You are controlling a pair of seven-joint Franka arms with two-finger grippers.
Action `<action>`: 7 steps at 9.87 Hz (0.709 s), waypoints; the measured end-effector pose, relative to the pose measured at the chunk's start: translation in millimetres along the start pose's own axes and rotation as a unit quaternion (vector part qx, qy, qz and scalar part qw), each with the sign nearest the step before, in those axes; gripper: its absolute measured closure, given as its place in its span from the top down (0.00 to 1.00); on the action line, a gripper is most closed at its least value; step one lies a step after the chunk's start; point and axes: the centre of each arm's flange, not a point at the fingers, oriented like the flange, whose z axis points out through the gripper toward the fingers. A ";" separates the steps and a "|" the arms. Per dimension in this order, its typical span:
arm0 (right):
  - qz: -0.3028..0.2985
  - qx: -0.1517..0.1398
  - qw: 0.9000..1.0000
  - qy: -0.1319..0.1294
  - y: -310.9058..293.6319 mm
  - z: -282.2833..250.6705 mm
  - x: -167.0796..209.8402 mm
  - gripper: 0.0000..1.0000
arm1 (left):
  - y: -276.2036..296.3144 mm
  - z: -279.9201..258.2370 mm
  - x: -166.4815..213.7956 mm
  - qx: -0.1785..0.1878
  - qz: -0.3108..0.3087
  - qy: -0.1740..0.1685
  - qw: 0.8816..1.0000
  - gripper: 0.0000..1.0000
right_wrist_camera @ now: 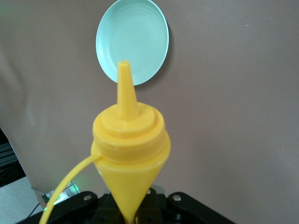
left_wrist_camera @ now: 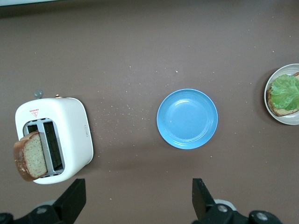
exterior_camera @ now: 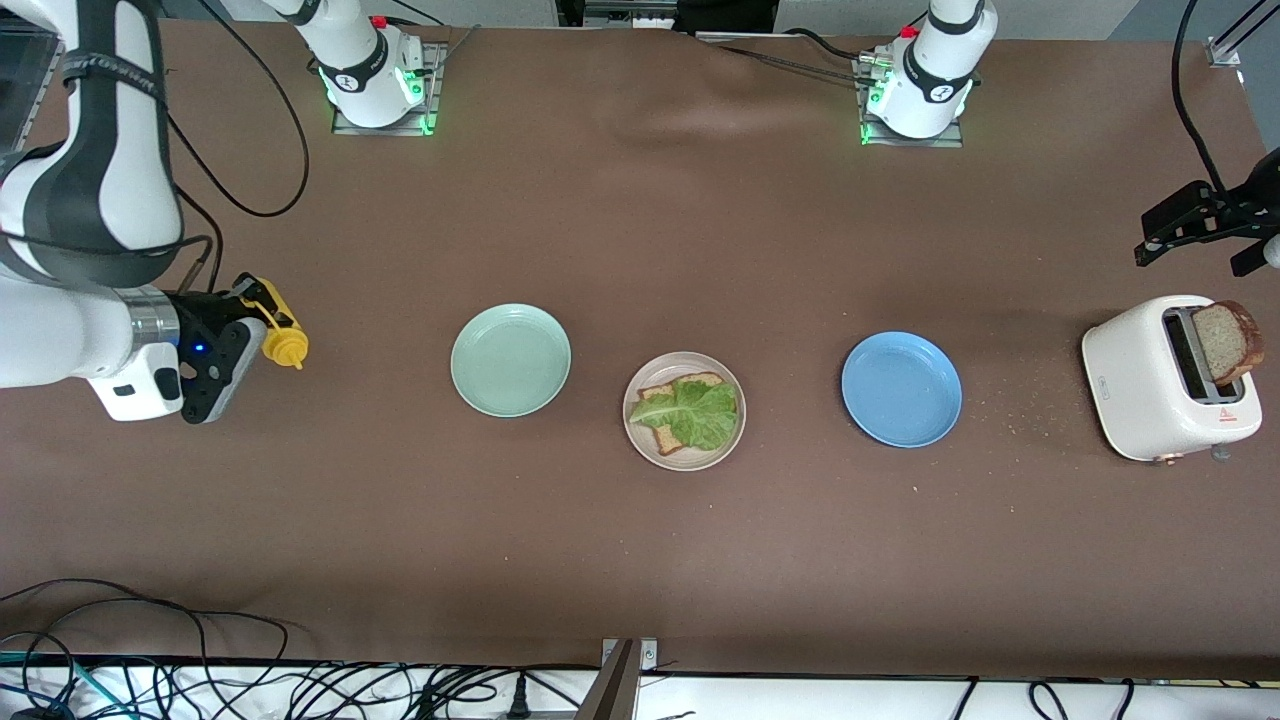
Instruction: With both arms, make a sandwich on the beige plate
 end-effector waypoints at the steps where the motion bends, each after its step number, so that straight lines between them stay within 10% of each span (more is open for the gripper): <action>1: -0.021 0.019 0.999 0.031 12.6 19.0 -24.7 0.05 | 0.0 0.1 0.0 0.000 0.000 0.000 1.000 1.00; 4: -0.110 0.035 0.988 0.107 24.8 78.9 -104.9 0.05 | -1.3 7.5 3.1 -0.001 -0.001 -0.007 1.000 1.00; 7: -0.192 0.044 0.956 0.219 32.5 151.0 -159.9 0.05 | -2.3 22.4 9.6 -0.001 -0.001 -0.021 1.000 1.00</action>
